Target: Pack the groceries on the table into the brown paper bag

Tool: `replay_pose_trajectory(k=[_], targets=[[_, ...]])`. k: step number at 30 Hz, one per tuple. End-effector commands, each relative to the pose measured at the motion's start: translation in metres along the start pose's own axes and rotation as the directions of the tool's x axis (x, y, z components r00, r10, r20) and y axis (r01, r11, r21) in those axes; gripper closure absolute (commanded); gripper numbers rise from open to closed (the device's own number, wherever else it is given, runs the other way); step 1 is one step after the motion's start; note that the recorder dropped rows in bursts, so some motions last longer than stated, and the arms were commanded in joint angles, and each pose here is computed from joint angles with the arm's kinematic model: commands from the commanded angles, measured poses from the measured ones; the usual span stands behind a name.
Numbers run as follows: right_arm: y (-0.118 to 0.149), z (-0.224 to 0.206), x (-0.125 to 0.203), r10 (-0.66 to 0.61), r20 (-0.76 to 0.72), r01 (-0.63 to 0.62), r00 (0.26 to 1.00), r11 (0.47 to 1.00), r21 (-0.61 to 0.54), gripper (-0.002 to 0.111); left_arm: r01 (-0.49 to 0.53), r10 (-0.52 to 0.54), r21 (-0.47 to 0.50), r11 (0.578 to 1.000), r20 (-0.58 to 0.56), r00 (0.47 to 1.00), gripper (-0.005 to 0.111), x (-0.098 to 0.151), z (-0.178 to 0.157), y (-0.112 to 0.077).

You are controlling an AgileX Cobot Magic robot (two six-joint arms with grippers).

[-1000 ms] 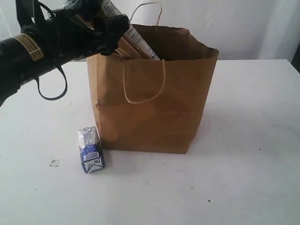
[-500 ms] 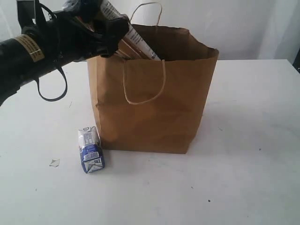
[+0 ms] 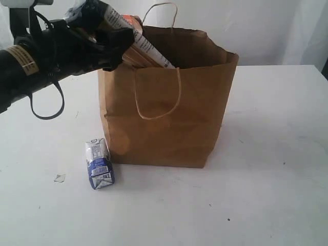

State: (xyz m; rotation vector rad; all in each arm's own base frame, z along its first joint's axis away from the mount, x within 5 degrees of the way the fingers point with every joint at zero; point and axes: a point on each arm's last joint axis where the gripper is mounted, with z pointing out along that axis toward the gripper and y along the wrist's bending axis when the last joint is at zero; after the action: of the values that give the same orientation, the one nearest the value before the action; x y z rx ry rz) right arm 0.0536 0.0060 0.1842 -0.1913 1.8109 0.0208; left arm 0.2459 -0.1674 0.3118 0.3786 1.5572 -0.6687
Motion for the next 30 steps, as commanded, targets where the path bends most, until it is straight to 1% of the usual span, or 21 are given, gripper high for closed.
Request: replay_pose_trajectory(k=[1, 7, 13, 18, 24, 28, 30], targets=[[0.000, 0.000, 0.001, 0.001, 0.003, -0.001, 1.000, 1.000, 0.006, 0.108, 0.002, -0.002, 0.001, 1.000, 0.008, 1.000, 0.029, -0.001, -0.003, -0.001], [0.000, 0.000, 0.001, 0.001, 0.003, -0.001, 1.000, 1.000, 0.006, 0.108, 0.006, -0.006, 0.006, 1.000, 0.015, 1.000, 0.029, -0.003, -0.004, -0.002], [0.000, 0.000, 0.001, 0.001, 0.003, -0.001, 1.000, 1.000, 0.006, 0.108, -0.017, 0.017, -0.002, 1.000, -0.029, 0.999, 0.029, -0.002, -0.006, -0.002], [0.000, 0.000, 0.001, 0.001, 0.003, -0.001, 1.000, 1.000, 0.006, 0.108, -0.022, 0.022, -0.001, 1.000, -0.023, 1.000, 0.029, -0.005, -0.009, -0.003], [0.000, 0.000, 0.001, 0.001, 0.003, -0.001, 1.000, 1.000, 0.006, 0.108, -0.022, 0.019, -0.032, 0.999, -0.092, 0.996, 0.029, -0.001, -0.015, -0.001], [0.000, 0.000, 0.001, 0.001, 0.003, -0.001, 1.000, 1.000, 0.006, 0.108, 0.002, -0.002, -0.006, 1.000, -0.043, 0.999, 0.029, 0.004, -0.021, -0.002], [0.000, 0.000, 0.001, 0.001, 0.003, -0.001, 1.000, 1.000, 0.006, 0.108, 0.004, -0.004, 0.002, 1.000, -0.035, 0.999, 0.029, 0.008, -0.023, -0.002]])
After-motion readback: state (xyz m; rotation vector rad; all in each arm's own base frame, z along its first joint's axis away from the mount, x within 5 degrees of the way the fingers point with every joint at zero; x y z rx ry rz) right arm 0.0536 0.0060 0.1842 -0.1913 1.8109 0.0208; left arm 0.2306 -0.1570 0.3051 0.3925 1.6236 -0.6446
